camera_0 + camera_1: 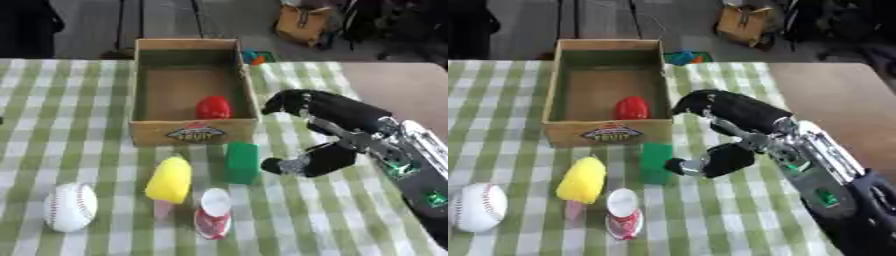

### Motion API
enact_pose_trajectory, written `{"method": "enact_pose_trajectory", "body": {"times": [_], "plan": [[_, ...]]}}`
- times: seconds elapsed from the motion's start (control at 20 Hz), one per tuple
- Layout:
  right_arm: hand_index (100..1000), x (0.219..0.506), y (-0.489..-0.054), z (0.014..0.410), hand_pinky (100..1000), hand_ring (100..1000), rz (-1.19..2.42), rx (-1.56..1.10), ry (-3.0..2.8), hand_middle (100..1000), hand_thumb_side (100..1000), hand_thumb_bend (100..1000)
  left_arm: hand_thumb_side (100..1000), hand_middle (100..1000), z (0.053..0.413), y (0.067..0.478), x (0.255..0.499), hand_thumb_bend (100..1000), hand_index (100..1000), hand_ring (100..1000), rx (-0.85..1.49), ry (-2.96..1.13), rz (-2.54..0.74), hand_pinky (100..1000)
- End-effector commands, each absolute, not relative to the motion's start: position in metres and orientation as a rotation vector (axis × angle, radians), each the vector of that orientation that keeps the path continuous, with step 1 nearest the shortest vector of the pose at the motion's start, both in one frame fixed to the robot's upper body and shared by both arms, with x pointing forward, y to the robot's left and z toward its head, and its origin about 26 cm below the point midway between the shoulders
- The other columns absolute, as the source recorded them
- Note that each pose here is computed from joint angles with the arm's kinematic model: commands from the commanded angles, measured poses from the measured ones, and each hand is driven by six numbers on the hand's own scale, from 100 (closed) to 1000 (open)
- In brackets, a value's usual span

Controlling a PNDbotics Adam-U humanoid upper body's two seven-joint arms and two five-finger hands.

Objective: Pick up objects on the table and place them in the box.

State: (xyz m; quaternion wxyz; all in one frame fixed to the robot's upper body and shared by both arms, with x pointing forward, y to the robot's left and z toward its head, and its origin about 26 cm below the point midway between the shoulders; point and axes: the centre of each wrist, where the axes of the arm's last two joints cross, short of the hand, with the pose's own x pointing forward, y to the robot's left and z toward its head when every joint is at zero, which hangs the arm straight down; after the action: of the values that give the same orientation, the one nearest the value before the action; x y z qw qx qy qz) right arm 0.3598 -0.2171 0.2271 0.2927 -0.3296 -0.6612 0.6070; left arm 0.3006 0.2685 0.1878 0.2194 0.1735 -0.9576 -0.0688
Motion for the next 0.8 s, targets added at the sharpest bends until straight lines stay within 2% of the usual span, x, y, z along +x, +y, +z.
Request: {"method": "enact_pose_trajectory", "body": {"times": [0.05,0.35,0.4,0.45,0.8], "plan": [[899,0.361,-0.216,0.226,945,962,1.563,-0.915,-1.746,852,799,557,951,565,0.194,0.268,0.298,151,625,523,0.482,-2.672,-0.203,541],[898,0.36,-0.213,0.219,944,963,1.542,-0.909,-1.732,853,796,558,951,565,0.194,0.268,0.298,150,626,523,0.482,-2.673,-0.202,541],[896,0.36,-0.213,0.218,933,959,1.538,-0.902,-1.728,847,769,583,953,565,0.194,0.268,0.299,151,625,524,0.481,-2.674,-0.201,542],[896,0.36,-0.213,0.213,932,959,1.527,-0.879,-1.72,847,786,560,953,566,0.195,0.268,0.299,151,625,524,0.48,-2.675,-0.2,542],[896,0.358,-0.211,0.204,931,959,1.512,-0.831,-1.702,847,783,564,953,566,0.195,0.268,0.299,151,625,524,0.478,-2.675,-0.2,542]]}}
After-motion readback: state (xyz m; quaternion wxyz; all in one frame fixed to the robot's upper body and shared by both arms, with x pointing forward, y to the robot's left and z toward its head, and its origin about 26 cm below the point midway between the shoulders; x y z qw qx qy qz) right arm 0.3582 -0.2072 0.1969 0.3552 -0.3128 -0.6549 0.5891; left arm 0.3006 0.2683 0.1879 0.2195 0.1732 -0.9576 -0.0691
